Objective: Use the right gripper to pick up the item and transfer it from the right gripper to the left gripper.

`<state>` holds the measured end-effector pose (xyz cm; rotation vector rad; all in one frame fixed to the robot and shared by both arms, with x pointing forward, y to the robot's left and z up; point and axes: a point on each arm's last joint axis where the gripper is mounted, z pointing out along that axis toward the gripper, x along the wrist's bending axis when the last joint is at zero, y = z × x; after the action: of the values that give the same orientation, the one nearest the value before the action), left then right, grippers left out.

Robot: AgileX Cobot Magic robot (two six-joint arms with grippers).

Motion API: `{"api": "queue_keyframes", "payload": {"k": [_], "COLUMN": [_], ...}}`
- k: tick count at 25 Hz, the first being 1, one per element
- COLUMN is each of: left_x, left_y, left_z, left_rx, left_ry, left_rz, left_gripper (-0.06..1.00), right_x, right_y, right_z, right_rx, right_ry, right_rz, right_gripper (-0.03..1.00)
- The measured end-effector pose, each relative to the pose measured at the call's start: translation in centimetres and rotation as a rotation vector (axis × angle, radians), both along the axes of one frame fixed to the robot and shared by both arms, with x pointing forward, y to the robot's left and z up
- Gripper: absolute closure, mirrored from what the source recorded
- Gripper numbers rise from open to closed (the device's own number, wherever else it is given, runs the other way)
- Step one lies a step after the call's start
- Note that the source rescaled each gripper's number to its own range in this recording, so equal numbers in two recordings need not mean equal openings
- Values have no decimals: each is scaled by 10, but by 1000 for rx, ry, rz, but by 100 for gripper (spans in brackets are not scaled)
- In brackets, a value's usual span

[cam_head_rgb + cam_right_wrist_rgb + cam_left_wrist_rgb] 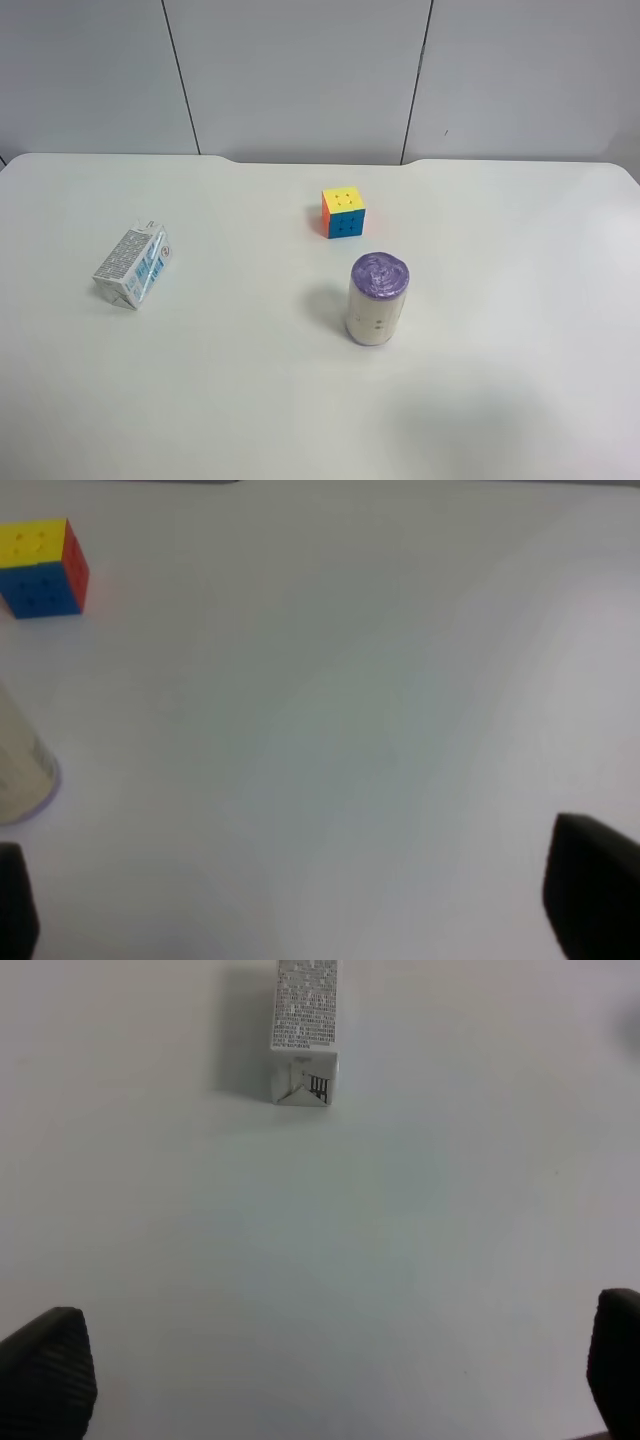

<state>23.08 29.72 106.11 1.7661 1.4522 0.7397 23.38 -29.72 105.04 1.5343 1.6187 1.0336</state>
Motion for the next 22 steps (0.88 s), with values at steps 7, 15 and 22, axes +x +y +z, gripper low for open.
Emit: {"api": "queue_keyframes", "payload": {"k": [7, 15, 22], "left_x": [-8, 2, 2], "left_y": [1, 0, 0], "left_z": [-4, -7, -7], "left_rx": [-15, -26, -23], "left_ry": [-83, -144, -145], "left_rz": [6, 9, 9], "left_gripper": [-5, -6, -6], "right_x": [0, 0, 0], "right_y": [0, 0, 0], "right_z": [0, 0, 0], "right_rx": [0, 0, 0], "right_ry": [0, 0, 0], "right_rz": [0, 0, 0], "right_gripper": [-3, -3, -3]}}
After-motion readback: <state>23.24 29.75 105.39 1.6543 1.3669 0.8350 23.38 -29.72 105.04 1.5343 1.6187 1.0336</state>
